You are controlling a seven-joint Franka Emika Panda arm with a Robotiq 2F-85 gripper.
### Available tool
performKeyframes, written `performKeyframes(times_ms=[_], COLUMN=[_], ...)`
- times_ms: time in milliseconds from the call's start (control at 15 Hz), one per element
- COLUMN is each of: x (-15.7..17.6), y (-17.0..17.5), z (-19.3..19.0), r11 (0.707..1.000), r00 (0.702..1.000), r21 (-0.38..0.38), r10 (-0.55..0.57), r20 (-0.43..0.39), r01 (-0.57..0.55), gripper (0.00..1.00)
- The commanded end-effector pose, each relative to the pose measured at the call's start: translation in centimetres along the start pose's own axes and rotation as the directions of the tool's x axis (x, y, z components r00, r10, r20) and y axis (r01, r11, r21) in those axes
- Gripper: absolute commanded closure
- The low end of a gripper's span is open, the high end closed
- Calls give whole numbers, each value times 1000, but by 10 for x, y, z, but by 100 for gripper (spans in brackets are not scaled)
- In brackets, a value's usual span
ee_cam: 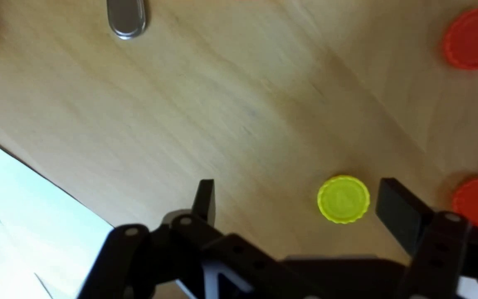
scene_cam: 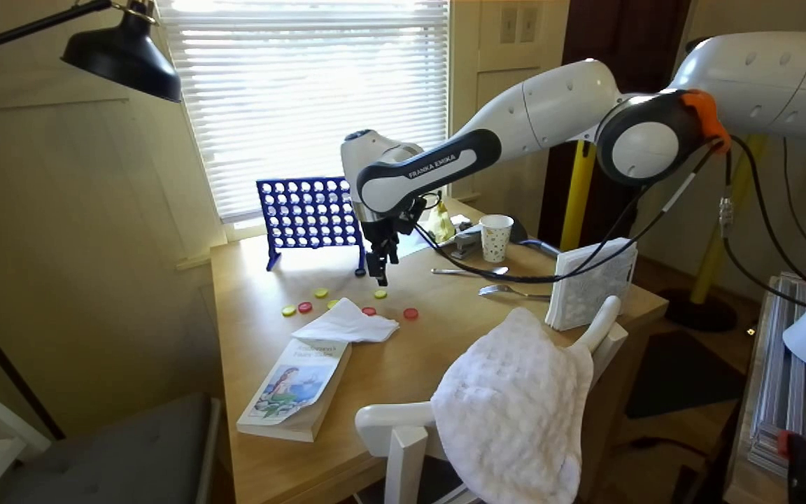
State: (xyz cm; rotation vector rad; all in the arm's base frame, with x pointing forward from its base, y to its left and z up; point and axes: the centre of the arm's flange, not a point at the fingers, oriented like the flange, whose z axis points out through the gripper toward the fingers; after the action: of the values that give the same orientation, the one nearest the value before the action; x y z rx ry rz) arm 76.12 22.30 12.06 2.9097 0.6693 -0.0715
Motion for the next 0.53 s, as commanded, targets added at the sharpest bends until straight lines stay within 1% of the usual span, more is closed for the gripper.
performKeyframes(times_ms=[0,133,467], x=[2,4,6], y=[-5,-8,-10], z=[7,10,21], r11=[996,993,987], r00=[999,998,996], r21=[75,102,137], r10=[-43,-66,-83], r20=[-17,-20,-7], r01=[44,68,84], gripper=[0,0,1])
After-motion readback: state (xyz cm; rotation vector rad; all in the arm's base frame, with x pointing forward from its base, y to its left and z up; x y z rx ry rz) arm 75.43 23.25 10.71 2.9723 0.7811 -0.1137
